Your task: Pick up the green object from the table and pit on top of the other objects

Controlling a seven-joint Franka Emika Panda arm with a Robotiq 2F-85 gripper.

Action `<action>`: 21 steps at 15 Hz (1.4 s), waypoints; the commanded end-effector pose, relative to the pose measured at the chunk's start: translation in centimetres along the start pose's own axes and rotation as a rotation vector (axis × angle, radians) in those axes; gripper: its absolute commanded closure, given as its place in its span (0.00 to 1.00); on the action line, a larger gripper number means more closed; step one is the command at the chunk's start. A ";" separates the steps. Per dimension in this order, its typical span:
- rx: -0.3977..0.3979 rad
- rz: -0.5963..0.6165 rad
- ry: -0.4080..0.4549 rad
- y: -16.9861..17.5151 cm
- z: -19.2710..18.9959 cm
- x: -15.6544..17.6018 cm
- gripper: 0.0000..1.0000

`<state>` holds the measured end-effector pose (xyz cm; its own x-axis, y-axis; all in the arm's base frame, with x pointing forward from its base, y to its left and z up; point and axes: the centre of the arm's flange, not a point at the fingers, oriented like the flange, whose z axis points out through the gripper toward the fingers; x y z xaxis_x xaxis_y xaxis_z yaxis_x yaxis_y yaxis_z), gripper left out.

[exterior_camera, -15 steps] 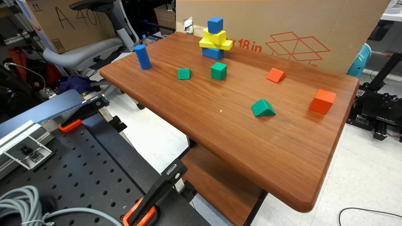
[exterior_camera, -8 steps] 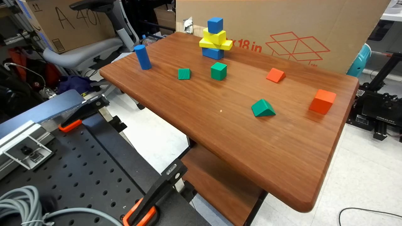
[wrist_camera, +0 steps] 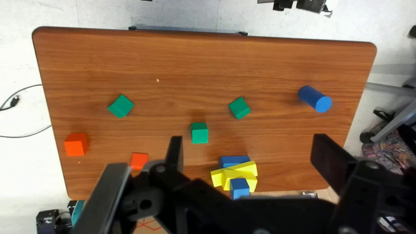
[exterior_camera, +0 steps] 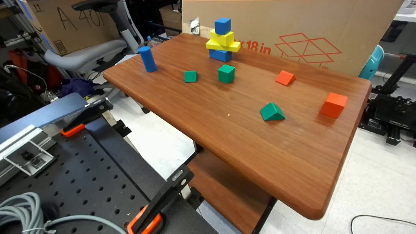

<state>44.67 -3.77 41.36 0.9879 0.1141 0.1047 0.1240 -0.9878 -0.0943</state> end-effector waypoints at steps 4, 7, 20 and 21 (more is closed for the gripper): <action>-0.086 0.037 -0.037 1.3 6.0 6.7 0.00; -0.111 0.054 -0.094 1.8 9.1 8.3 0.00; -0.181 0.083 -0.213 1.8 19.6 14.7 0.00; -0.183 0.082 -0.218 1.6 20.4 15.1 0.00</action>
<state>59.01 -2.28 24.12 0.9947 0.0415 -0.0938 0.0476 -0.9968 0.0637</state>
